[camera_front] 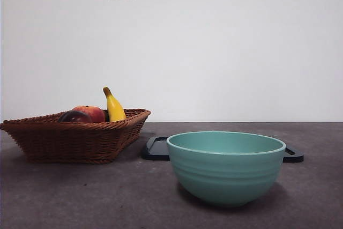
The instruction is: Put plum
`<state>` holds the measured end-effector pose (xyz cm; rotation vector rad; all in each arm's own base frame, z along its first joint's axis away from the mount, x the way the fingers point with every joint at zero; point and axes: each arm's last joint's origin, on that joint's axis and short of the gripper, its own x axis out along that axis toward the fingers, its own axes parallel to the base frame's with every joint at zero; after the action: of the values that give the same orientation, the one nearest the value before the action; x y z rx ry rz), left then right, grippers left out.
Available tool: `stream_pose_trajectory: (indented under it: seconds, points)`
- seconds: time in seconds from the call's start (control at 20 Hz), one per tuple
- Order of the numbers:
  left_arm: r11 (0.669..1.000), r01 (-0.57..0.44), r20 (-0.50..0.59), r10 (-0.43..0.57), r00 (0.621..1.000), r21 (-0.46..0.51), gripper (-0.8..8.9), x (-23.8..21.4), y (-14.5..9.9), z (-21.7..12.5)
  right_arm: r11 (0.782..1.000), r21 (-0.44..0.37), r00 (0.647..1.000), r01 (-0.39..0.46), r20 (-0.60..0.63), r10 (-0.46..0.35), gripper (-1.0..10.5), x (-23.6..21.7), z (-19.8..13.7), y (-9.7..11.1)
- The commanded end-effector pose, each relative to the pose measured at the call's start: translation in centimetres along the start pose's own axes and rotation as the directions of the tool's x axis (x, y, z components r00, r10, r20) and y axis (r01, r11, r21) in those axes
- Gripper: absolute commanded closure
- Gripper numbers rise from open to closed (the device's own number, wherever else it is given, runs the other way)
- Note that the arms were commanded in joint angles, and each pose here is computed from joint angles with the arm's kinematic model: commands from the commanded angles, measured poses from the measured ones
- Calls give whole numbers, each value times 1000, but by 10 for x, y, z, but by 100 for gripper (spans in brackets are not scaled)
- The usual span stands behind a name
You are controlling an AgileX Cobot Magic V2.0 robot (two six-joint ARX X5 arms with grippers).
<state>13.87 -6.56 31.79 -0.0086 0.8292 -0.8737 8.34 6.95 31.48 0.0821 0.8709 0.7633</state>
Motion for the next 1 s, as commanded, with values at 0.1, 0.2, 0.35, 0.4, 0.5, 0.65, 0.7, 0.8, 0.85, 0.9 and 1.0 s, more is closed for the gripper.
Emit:
stream_pose_trajectory:
  seconds: [0.1, 0.2, 0.35, 0.4, 0.5, 0.65, 0.7, 0.8, 0.85, 0.9, 1.0]
  points:
    - [1000, 7, 7, -7, 1000, 16, 805, 0, -1, 3, 1000, -21, 1000, -8, 17, 9, 941, -3, 4, 2]
    - [1000, 7, 7, -7, 1000, 16, 805, 0, -1, 3, 1000, -21, 1000, -8, 17, 9, 941, -3, 4, 2]
    - [1000, 7, 7, -7, 1000, 17, 805, 0, -1, 3, 1000, -21, 1000, -8, 17, 9, 941, -3, 4, 2]
    - [1000, 7, 7, -7, 1000, 16, 805, 0, -1, 3, 1000, -21, 1000, -8, 17, 9, 941, -3, 4, 2]
    - [999, 4, 13, -4, 1000, 32, 805, -1, -1, 3, 1000, -21, 1000, -8, 17, 9, 941, -3, 4, 2]
    - [976, -146, 230, 106, 967, 161, 805, -21, -2, 12, 1000, -21, 1000, -8, 17, 9, 941, -3, 4, 2]
    - [955, -227, 361, 148, 921, 188, 805, -32, -2, 17, 1000, -22, 1000, -8, 17, 9, 941, -3, 4, 2]
    - [900, -386, 596, 201, 778, 202, 805, -52, -2, 21, 1000, -21, 1000, -8, 17, 9, 941, -3, 4, 2]
    - [866, -465, 680, 228, 696, 185, 805, -59, -2, 17, 1000, -21, 1000, -8, 17, 9, 941, -3, 4, 2]
    - [825, -547, 745, 274, 608, 142, 805, -64, 0, 9, 1000, -21, 1000, -8, 17, 9, 941, -3, 4, 2]
    - [749, -662, 805, 377, 458, 26, 805, -64, 4, -12, 1000, -22, 1000, -8, 17, 9, 941, -3, 4, 2]
